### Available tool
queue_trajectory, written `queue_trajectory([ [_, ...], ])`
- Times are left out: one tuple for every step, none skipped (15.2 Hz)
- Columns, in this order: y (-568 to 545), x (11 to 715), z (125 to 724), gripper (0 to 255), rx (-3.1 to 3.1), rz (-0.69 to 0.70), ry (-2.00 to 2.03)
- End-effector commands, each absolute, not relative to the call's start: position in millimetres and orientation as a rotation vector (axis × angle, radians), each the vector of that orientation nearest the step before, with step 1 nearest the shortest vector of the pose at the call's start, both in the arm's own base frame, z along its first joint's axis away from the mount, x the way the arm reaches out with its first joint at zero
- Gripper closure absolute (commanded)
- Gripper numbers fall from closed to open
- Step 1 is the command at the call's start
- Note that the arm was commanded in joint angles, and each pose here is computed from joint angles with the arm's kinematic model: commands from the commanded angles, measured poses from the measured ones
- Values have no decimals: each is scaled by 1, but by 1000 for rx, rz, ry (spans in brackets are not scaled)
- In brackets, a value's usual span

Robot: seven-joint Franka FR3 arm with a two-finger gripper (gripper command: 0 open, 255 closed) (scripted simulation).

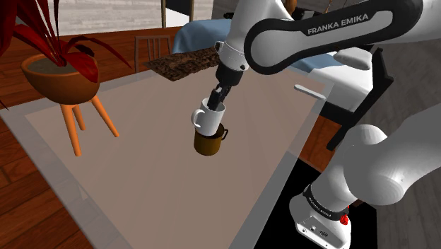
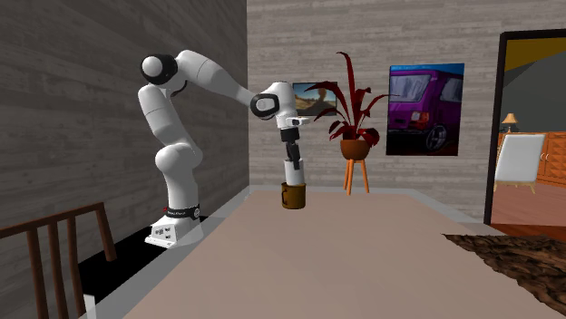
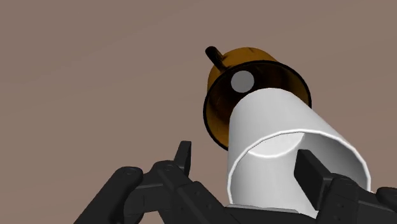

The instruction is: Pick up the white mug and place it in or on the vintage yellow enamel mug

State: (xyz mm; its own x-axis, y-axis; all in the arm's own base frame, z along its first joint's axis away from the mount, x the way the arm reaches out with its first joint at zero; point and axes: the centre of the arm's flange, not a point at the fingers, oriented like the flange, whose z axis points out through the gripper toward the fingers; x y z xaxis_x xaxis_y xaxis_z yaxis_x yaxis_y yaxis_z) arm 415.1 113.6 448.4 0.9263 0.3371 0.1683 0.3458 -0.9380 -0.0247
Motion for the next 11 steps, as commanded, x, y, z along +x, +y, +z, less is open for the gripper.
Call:
queue_trajectory([
  [114, 415, 448, 0, -3030, -250, -538],
  [114, 415, 448, 0, -3030, -250, -538],
  [114, 415, 448, 0, -3030, -250, -537],
  [113, 413, 461, 0, -3030, -250, -538],
  [111, 411, 474, 0, -3030, -250, -538],
  [110, 409, 487, 0, -3030, -250, -538],
  [110, 408, 498, 0, -3030, -250, -538],
  [110, 408, 498, 0, -3030, -250, -538],
  [110, 408, 498, 0, -3030, -250, -538],
  [110, 408, 498, 0, -3030, -250, -538],
  [110, 408, 498, 0, -3030, -250, -538],
])
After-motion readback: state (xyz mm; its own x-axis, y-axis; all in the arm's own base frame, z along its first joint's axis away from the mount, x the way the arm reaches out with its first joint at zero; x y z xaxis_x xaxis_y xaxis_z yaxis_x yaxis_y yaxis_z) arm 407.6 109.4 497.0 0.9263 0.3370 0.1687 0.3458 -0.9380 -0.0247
